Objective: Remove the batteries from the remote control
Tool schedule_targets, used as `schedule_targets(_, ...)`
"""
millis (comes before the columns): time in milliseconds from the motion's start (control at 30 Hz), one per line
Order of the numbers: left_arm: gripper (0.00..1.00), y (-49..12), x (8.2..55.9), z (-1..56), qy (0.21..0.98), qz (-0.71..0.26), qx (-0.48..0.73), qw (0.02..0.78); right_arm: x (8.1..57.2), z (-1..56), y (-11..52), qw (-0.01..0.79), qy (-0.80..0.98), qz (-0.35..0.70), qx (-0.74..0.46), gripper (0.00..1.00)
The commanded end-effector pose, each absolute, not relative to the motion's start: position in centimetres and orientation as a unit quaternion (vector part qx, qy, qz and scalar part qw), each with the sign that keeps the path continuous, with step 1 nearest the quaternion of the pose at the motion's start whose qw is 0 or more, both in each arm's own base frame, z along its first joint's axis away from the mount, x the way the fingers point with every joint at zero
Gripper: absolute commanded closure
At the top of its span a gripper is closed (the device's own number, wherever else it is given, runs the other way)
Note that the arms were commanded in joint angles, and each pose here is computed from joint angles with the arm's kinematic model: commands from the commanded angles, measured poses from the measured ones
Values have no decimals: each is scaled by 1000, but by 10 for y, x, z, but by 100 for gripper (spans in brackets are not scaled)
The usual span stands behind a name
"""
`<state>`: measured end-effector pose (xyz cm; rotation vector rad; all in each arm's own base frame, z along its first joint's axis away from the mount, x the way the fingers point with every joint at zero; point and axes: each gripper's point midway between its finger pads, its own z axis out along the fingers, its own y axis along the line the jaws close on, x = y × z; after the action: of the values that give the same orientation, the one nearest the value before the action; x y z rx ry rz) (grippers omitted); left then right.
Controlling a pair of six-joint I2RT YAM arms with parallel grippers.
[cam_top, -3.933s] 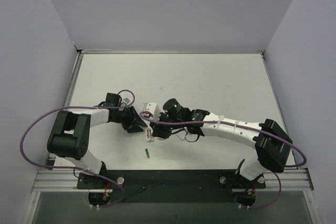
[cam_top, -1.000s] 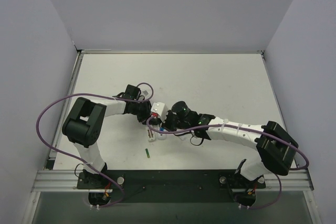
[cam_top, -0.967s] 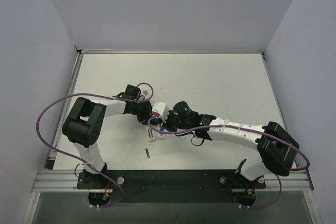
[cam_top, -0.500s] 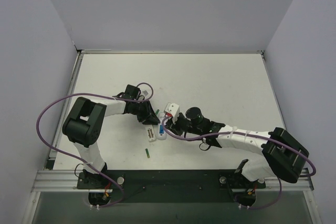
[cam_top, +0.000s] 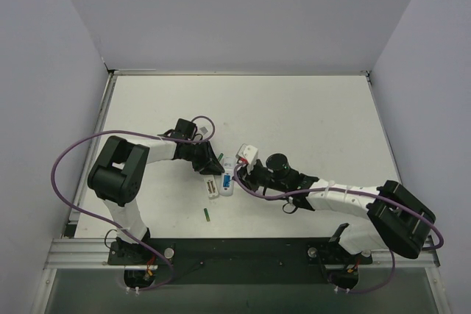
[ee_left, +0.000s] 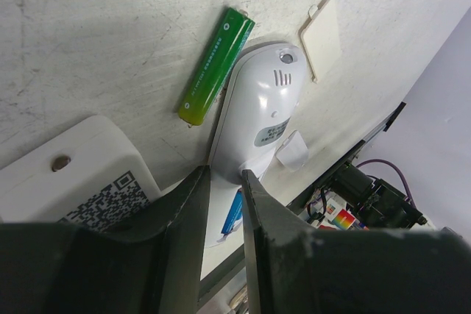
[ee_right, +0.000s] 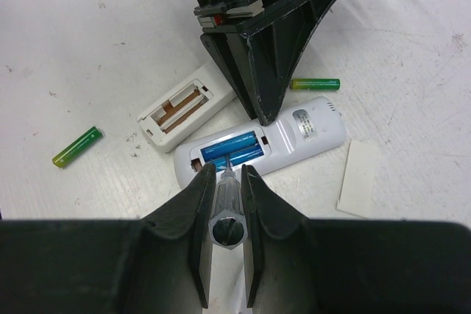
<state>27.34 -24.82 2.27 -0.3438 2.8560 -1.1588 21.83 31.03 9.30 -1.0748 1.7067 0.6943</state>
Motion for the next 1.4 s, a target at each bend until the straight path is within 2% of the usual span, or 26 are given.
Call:
schedule_targets(0,67,-242,265,2,934,-338,-116,7,200,38,279,404,764,259,-431,100)
schedule_targets(333,67,-242,264,-1,935,-337,-115,5,196,36,279,419,771,288,-384,100)
schedule_targets(833,67,-242,265,1,934,-339,-116,5,196,40,275,424,770,283,-384,100)
schedule_targets(1100,66,-252,282,23,928,-357,-99,22,195,85,290,425,749,286,-421,100)
schedule_targets(1367,56,-268,307,68,915,-394,-66,54,154,95,288,389,759,289,-434,100)
